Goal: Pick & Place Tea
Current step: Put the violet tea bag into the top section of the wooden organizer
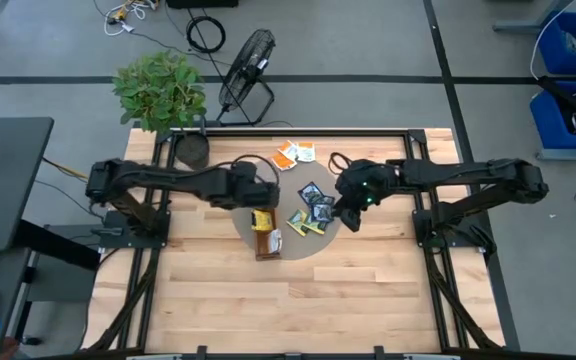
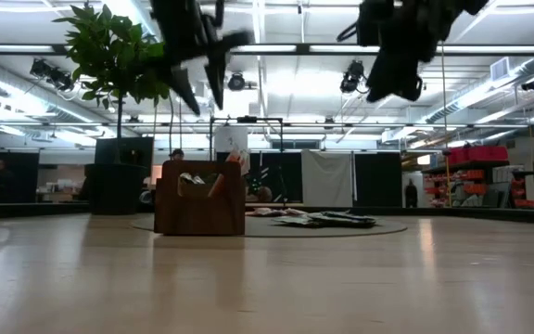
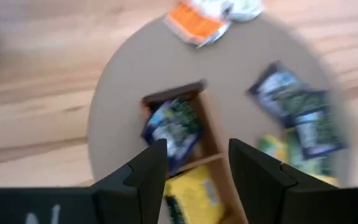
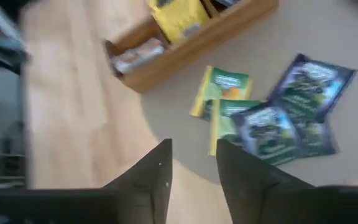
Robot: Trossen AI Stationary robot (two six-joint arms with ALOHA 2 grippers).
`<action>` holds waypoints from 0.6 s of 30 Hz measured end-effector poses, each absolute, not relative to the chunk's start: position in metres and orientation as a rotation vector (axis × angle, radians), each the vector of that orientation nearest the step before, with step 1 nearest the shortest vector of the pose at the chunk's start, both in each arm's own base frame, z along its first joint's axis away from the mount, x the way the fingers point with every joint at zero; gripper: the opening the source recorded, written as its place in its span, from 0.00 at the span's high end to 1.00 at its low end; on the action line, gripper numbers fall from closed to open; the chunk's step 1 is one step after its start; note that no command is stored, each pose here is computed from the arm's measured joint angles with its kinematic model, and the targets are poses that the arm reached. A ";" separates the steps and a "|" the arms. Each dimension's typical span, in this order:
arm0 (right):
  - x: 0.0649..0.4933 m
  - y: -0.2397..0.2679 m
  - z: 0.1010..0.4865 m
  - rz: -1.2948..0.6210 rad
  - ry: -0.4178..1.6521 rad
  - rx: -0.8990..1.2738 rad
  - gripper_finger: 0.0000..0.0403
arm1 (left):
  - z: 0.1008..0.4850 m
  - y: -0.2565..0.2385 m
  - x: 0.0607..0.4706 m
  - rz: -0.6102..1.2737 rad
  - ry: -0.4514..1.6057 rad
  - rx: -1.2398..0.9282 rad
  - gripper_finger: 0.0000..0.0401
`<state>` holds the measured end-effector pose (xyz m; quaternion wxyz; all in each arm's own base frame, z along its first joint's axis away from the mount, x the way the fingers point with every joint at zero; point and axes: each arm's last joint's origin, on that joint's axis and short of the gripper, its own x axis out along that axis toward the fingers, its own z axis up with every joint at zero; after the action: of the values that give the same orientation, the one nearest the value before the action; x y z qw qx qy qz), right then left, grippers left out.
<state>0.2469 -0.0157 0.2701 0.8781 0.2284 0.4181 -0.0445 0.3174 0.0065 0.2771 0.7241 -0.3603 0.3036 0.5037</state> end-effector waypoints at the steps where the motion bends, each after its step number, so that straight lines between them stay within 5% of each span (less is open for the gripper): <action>1: 0.248 -0.016 0.265 -0.093 0.881 0.447 0.65 | 0.284 0.003 0.315 1.090 0.640 -0.796 0.55; 13: 0.280 -0.022 0.186 -0.023 1.119 0.066 0.29 | 0.326 -0.032 0.303 0.862 0.439 -0.840 0.55; 18: 0.288 -0.027 0.157 -0.064 1.229 -0.076 0.22 | 0.326 -0.043 0.301 0.830 0.455 -0.827 0.55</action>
<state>0.2882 -0.0266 0.1568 0.8160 -0.0357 0.5762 -0.0299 0.3013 -0.0427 0.3259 0.8089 -0.3869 0.2128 0.3882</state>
